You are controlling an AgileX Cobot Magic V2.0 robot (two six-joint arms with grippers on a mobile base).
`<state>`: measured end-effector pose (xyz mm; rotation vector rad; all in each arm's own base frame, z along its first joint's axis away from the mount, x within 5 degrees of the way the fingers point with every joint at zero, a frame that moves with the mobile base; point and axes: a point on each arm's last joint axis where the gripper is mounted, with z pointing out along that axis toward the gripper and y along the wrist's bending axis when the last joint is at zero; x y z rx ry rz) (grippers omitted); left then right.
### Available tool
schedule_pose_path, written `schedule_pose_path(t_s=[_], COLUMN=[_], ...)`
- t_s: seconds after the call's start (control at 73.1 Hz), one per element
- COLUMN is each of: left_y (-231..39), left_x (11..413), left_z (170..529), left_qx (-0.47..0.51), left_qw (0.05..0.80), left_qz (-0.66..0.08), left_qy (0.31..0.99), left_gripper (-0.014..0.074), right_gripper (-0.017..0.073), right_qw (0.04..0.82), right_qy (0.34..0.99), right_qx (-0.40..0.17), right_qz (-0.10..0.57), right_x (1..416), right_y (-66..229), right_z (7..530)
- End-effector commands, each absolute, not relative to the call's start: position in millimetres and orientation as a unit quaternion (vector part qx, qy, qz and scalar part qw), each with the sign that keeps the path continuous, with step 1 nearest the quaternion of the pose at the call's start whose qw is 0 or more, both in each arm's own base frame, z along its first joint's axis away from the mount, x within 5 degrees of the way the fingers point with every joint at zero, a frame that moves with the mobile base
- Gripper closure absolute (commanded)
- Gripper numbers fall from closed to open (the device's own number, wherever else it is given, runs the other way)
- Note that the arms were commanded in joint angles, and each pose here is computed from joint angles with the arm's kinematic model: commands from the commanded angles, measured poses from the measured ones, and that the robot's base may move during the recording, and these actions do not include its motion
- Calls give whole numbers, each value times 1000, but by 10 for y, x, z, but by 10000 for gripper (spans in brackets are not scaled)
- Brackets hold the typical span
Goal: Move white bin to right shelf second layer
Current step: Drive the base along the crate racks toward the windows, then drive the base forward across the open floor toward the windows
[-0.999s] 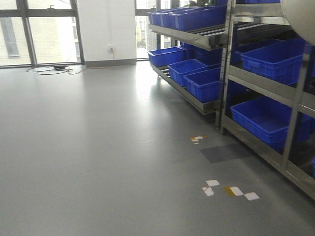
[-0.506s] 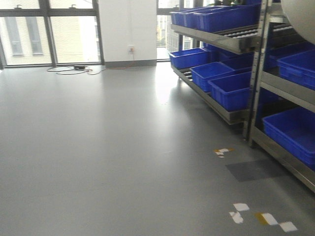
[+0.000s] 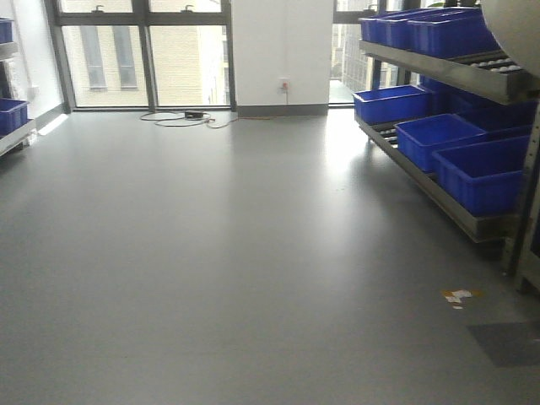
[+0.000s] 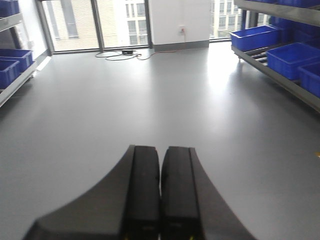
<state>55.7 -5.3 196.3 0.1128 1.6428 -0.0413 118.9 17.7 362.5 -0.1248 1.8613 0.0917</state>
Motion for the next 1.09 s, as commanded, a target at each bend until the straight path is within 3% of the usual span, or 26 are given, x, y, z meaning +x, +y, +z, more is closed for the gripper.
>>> schedule_pose_path(t_s=[0.0,1.081], left_y=[-57,-57], left_x=[563,563], left_z=[1924,1924], left_qx=[50,50], left_qw=[702,702], left_qz=[-22,-22], left_qy=[710,710], left_gripper=[509,509], right_gripper=[504,504], right_qw=[646,646], right_qy=[760,760], right_qx=[-53,-53], right_qz=[41,41], right_x=[1192,1192], right_y=[174,174], right_z=[3822,3822])
